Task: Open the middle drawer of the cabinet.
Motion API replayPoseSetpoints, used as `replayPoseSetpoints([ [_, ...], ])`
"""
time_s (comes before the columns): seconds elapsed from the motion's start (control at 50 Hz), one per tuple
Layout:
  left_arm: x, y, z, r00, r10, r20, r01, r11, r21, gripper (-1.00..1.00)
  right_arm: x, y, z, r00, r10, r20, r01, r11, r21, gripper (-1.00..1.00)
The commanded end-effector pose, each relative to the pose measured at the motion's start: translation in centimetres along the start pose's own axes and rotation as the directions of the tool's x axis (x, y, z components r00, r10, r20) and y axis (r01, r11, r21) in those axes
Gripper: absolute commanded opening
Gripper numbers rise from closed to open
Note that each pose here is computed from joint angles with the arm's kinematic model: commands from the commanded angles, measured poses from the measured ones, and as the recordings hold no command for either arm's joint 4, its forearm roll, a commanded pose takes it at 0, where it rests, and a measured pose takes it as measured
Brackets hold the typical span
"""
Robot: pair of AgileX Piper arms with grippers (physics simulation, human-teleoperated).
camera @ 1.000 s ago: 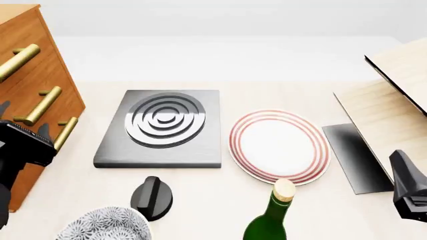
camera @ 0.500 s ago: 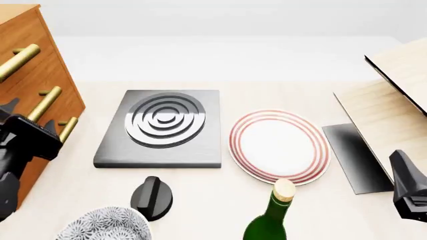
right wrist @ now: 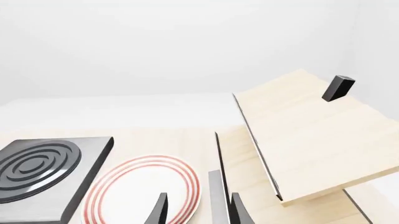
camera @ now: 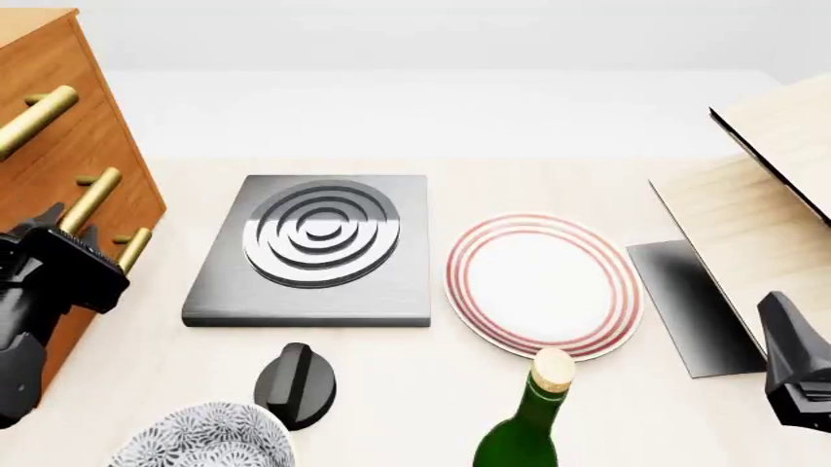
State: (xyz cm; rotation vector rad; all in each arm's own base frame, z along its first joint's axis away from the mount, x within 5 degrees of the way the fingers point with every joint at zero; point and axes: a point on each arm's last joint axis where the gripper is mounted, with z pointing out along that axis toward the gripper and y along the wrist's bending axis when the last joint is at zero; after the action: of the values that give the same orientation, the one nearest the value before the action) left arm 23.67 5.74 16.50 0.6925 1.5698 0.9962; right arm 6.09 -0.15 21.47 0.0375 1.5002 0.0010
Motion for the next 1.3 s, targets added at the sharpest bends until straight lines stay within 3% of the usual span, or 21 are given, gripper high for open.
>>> replayPoseSetpoints([
  [0.02, -2.4, -0.7, -0.2, 0.967, 0.233, 0.106, -0.235, 0.972, 0.003, -1.0, 0.0, 0.0, 0.0, 1.0, 0.0, 0.0, 0.0, 1.0, 0.0, 1.0],
  [0.12, -3.3, -1.0, 0.1, 0.951, 0.276, 0.141, -0.279, 0.96, 0.001, -1.0, 0.0, 0.0, 0.0, 1.0, 0.0, 0.0, 0.0, 1.0, 0.0, 1.0],
  [0.36, -4.2, -2.4, 0.2, 0.933, 0.303, 0.192, -0.315, 0.949, 0.032, -1.0, 0.0, 0.0, 0.0, 1.0, 0.0, 0.0, 0.0, 1.0, 0.0, 1.0],
  [0.4, -4.7, -2.3, 0.4, 0.917, 0.342, 0.208, -0.352, 0.936, 0.013, -1.0, 0.0, 0.0, 0.0, 1.0, 0.0, 0.0, 0.0, 1.0, 0.0, 1.0],
  [0.44, -4.7, -2.6, 0.5, 0.92, 0.332, 0.21, -0.345, 0.938, 0.027, -1.0, 0.0, 0.0, 0.0, 1.0, 0.0, 0.0, 0.0, 1.0, 0.0, 1.0],
  [0.46, -5.0, -2.8, 0.7, 0.908, 0.355, 0.223, -0.368, 0.93, 0.02, -1.0, 0.0, 0.0, 0.0, 1.0, 0.0, 0.0, 0.0, 1.0, 0.0, 1.0],
  [0.72, -6.1, -3.8, 0.3, 0.892, 0.355, 0.279, -0.38, 0.924, 0.04, -1.0, 0.0, 0.0, 0.0, 1.0, 0.0, 0.0, 0.0, 1.0, 0.0, 1.0],
  [0.8, -7.0, -3.9, -0.6, 0.873, 0.37, 0.318, -0.399, 0.917, 0.027, -1.0, 0.0, 0.0, 0.0, 1.0, 0.0, 0.0, 0.0, 1.0, 0.0, 1.0],
  [1.0, -7.3, -3.9, -2.5, 0.866, 0.353, 0.354, -0.391, 0.919, 0.039, -1.0, 0.0, 0.0, 0.0, 1.0, 0.0, 0.0, 0.0, 1.0, 0.0, 1.0],
  [1.14, -7.0, -3.6, -3.6, 0.879, 0.322, 0.352, -0.362, 0.931, 0.051, -1.0, 0.0, 0.0, 0.0, 1.0, 0.0, 0.0, 0.0, 1.0, 0.0, 1.0],
  [1.16, -6.9, -3.3, -4.1, 0.882, 0.315, 0.351, -0.353, 0.934, 0.048, 1.0, 0.0, 0.0, 0.0, 1.0, 0.0, 0.0, 0.0, 1.0, 0.0, 1.0],
  [1.3, -5.9, -2.4, -9.4, 0.879, 0.278, 0.388, -0.315, 0.948, 0.034, 1.0, 0.0, 0.0, 0.0, 1.0, 0.0, 0.0, 0.0, 1.0, 0.0, 1.0],
])
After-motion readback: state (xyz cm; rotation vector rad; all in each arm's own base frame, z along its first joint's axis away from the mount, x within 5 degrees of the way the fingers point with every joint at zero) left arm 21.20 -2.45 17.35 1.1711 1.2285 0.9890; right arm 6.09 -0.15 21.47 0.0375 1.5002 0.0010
